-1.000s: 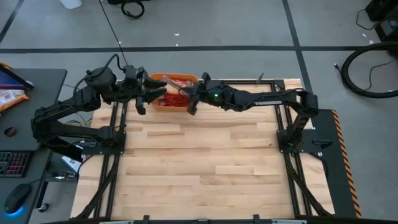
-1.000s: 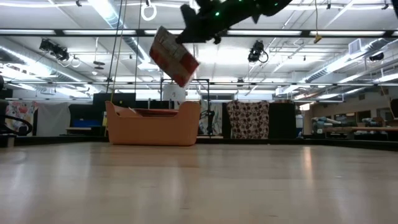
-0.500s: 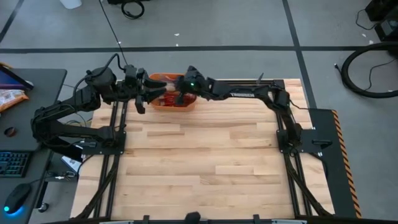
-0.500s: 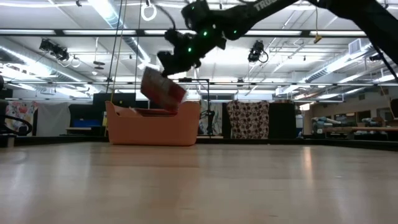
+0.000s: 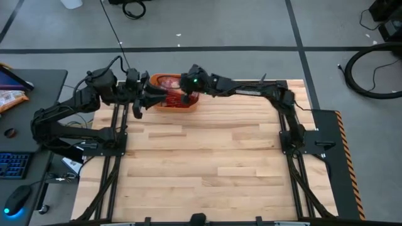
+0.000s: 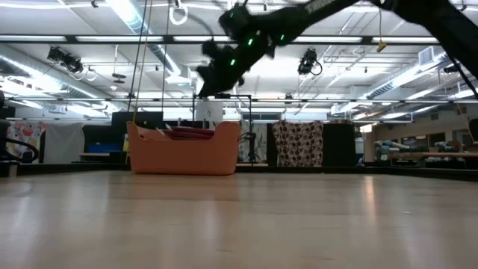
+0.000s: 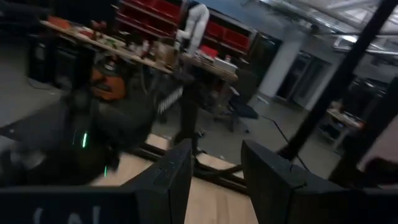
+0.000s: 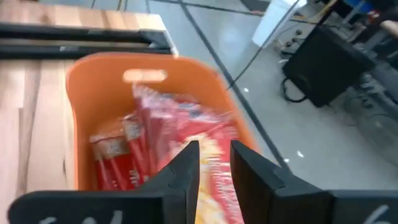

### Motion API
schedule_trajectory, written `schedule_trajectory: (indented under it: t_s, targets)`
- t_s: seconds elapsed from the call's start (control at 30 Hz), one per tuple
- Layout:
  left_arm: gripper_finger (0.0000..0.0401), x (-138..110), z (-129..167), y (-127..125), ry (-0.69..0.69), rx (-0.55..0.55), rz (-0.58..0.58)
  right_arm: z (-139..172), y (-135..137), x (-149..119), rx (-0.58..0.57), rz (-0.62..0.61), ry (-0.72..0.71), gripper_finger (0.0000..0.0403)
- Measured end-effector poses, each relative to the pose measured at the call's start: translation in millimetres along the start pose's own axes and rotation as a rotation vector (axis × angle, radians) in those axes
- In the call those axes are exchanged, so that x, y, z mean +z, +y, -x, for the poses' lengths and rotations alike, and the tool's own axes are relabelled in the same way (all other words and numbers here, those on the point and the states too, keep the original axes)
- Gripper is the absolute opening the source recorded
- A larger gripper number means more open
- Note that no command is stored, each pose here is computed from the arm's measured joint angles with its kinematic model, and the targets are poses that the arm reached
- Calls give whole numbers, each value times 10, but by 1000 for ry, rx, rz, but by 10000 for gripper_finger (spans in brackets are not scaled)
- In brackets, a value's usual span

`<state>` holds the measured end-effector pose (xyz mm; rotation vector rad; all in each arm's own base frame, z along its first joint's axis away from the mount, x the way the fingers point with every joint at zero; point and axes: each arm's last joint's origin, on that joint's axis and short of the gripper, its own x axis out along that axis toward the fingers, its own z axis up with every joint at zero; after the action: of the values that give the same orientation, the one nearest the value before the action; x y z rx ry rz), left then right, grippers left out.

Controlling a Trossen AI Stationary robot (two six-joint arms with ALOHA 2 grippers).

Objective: Sort popcorn bags into baskets
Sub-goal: Return to Home Position

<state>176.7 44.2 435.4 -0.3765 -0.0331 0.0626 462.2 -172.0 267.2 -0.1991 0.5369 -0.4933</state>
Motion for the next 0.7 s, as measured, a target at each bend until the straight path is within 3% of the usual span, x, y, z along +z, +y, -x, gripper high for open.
schedule_trajectory:
  t_s: [0.23,0.4,0.57,0.7]
  targets:
    - [143,-119,176,-3,145,21,-17,694,-167,284,15,-30,84,98]
    - [142,-195,422,6,88,118,-110,1209,-288,390,39,-150,110,89]
    - [142,-487,541,111,6,135,-90,1536,-128,255,20,-167,83,70]
    - [142,-773,544,225,-34,124,-23,1717,18,-3,44,-238,57,55]
